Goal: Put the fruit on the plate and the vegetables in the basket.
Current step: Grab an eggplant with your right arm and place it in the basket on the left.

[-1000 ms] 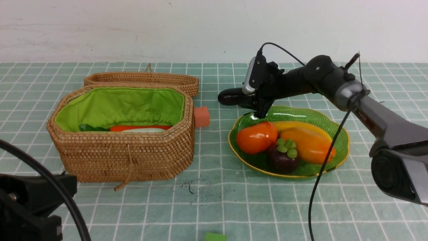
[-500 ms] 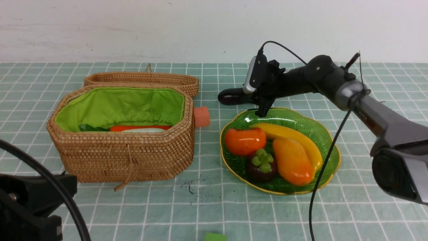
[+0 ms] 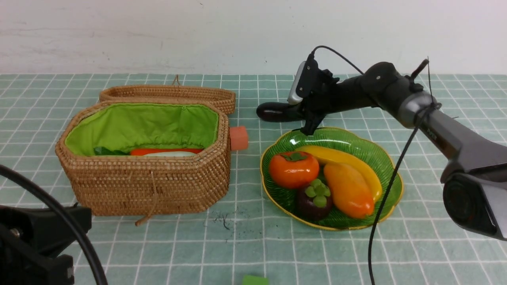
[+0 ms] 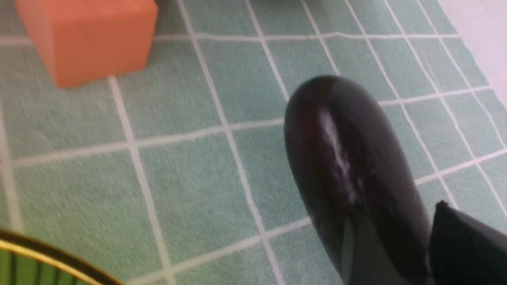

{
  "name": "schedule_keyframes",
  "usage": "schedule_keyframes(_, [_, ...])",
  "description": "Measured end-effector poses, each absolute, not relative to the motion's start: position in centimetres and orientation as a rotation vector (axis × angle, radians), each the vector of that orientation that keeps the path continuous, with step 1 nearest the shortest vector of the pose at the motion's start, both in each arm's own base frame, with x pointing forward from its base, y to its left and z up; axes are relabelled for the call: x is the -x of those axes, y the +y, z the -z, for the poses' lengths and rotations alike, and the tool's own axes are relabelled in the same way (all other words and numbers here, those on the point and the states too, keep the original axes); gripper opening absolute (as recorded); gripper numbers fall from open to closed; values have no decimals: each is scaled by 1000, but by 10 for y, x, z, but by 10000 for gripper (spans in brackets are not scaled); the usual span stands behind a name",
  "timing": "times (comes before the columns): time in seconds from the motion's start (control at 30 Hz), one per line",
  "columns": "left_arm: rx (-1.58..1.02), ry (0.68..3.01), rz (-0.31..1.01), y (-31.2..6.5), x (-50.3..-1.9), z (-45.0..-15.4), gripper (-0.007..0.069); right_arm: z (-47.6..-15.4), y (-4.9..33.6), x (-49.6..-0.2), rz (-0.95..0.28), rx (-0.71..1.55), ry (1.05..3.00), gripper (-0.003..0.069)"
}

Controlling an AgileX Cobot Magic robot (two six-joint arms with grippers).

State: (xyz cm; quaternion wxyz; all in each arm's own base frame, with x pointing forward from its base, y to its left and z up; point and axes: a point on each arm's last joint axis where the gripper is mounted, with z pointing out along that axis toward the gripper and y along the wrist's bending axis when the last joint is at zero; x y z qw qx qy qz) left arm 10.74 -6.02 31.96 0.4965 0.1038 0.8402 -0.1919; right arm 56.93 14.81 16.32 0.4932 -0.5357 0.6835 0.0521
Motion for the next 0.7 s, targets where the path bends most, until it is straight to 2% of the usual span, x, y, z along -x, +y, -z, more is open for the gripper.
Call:
schedule_keyframes(0.13, [-248, 2029, 474, -61, -107, -320, -13, -180, 142, -569, -184, 1186, 1707, 347])
schedule_keyframes(0.27, [-246, 1999, 488, -62, -108, -323, -13, -188, 122, -573, -288, 975, 1834, 341])
schedule_keyframes(0.33, [-245, 1989, 492, -62, -109, -324, -13, -188, 107, -574, -334, 898, 1898, 309])
schedule_keyframes(0.37, [-245, 1984, 493, -62, -109, -324, -13, -187, 94, -573, -385, 850, 1962, 267])
schedule_keyframes(0.4, [-245, 1984, 494, -62, -109, -324, -13, -188, 92, -572, -387, 854, 1966, 267])
schedule_keyframes(0.43, [-245, 1983, 494, -62, -109, -324, -13, -190, 79, -569, -442, 830, 2025, 228])
schedule_keyframes(0.53, [-244, 1976, 497, -62, -109, -325, -13, -210, 50, -560, -556, 754, 2130, 143])
schedule_keyframes(0.63, [-243, 1974, 499, -62, -109, -325, -13, -240, 33, -555, -515, 740, 2138, 90])
schedule_keyframes(0.7, [-242, 1972, 503, -62, -109, -325, -13, -264, 23, -551, -397, 782, 2129, 53])
